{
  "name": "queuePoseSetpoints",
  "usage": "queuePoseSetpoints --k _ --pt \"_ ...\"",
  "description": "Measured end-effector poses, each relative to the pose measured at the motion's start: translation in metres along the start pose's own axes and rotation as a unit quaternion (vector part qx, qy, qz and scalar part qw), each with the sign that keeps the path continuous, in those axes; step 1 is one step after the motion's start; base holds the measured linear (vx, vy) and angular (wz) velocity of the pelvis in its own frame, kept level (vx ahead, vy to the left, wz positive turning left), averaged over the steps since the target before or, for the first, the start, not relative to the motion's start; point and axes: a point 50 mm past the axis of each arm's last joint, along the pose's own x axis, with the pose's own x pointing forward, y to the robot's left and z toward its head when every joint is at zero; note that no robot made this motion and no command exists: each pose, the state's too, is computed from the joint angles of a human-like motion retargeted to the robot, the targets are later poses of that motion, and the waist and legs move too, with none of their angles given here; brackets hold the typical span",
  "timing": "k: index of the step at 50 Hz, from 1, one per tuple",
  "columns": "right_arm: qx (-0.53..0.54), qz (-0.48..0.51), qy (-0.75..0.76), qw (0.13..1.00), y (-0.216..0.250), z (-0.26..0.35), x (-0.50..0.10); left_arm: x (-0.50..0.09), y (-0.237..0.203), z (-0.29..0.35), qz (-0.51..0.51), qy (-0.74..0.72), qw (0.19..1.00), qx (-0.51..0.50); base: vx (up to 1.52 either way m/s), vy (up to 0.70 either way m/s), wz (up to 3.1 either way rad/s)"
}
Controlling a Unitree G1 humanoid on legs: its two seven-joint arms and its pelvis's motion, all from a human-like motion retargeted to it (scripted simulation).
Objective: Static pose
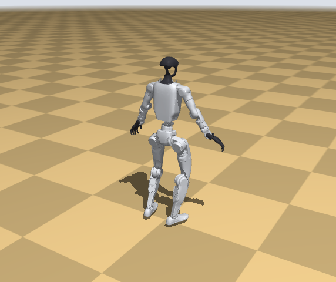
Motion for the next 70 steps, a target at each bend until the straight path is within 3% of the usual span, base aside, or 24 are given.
queuePoseSetpoints --k 8,20,26,50,70 --pt "-0.024 -0.054 -0.087 0.994 -0.010 0.041 0.001 -0.002 -0.003 0.032 0.019 -0.070 0.997 0.011 -0.03 0.07 -0.11" --pt "-0.128 -0.028 -0.309 0.942 0.043 0.116 -0.046 -0.059 -0.113 0.067 -0.098 -0.250 0.944 0.191 -0.10 0.08 0.16" --pt "-0.179 -0.021 -0.387 0.904 0.061 0.129 -0.065 -0.077 -0.139 0.051 -0.112 -0.283 0.914 0.268 -0.19 0.04 0.35" --pt "-0.160 -0.183 -0.501 0.831 0.030 0.181 -0.083 -0.073 -0.117 0.064 0.090 -0.371 0.850 0.362 -0.25 -0.01 -0.14" --pt "-0.023 -0.312 -0.604 0.733 -0.030 0.241 -0.125 -0.098 -0.096 0.147 0.213 -0.491 0.812 0.234 -0.13 -0.04 0.01"
